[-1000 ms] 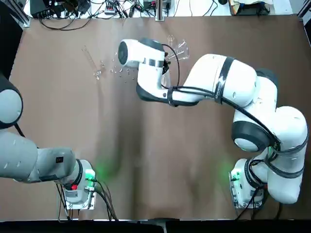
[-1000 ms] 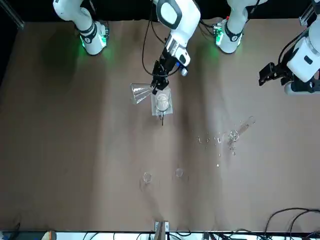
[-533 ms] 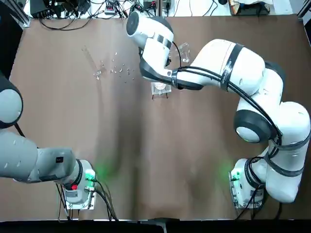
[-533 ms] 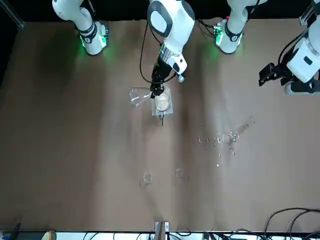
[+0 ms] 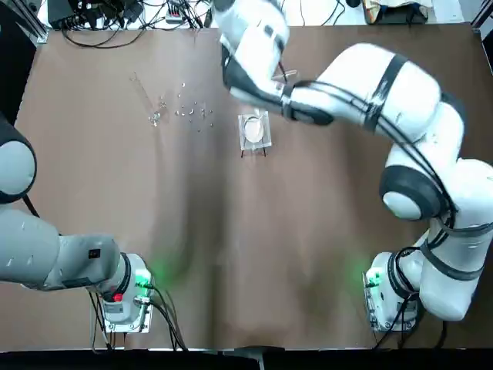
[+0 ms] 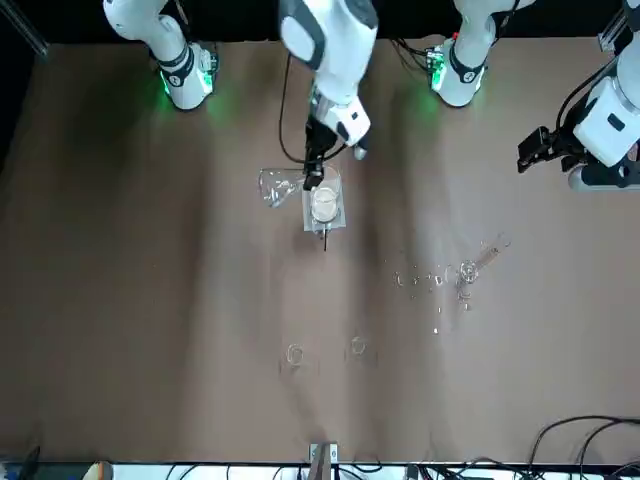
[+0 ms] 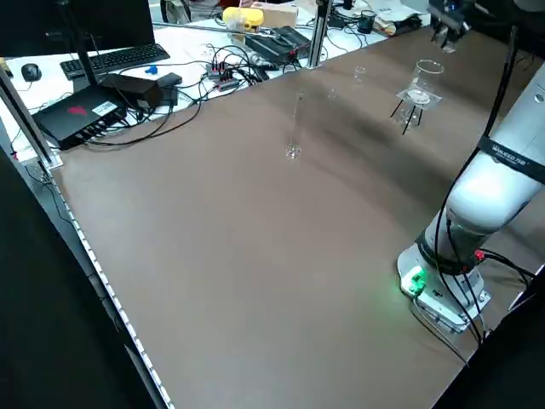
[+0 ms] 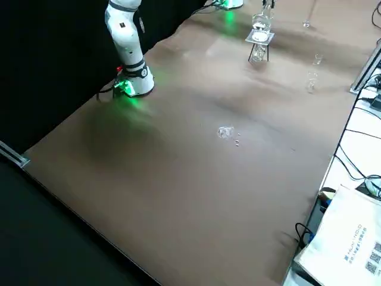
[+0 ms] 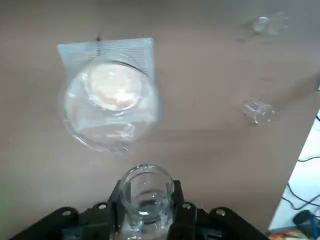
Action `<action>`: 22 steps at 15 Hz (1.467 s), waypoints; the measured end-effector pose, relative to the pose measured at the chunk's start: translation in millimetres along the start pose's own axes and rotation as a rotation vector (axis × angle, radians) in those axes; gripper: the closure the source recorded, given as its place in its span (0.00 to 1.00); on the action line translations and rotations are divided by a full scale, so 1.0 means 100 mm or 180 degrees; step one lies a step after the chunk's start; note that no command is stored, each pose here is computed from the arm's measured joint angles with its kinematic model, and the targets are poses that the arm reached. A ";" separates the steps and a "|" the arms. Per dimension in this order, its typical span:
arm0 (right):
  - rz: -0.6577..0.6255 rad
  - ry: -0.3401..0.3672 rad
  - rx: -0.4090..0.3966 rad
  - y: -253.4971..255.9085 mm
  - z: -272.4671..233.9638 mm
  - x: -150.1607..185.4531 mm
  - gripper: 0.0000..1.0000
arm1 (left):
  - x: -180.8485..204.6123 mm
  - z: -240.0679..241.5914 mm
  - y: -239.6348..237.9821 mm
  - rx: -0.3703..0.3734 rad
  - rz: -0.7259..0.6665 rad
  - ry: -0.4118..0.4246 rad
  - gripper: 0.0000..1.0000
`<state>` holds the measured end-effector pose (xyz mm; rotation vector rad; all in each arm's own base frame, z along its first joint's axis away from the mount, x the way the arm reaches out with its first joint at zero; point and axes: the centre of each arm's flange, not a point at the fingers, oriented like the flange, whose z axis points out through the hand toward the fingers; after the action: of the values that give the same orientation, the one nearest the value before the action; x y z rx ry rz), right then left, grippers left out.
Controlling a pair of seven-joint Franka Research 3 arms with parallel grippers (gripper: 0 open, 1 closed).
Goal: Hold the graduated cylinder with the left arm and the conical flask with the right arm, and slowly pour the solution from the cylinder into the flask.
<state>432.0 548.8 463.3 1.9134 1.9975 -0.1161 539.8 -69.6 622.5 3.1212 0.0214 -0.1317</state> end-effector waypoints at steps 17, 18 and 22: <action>0.0154 0.2655 0.0903 1.70 2.17 -5.21 0.61 | 0.21 0.08 -0.05 -0.0052 -0.0037 0.0310 0.00; 0.0154 0.2779 0.0896 1.60 2.38 -5.41 0.61 | 0.22 0.09 -0.05 -0.0052 -0.0035 0.0305 0.00; 0.0293 0.3450 0.0922 0.98 3.27 -5.95 0.61 | 0.25 0.13 -0.06 -0.0055 -0.0039 0.0288 0.00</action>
<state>600.6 -109.6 369.2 2.5610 2.5910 0.8828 563.5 -63.5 607.8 3.1078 0.0429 0.0095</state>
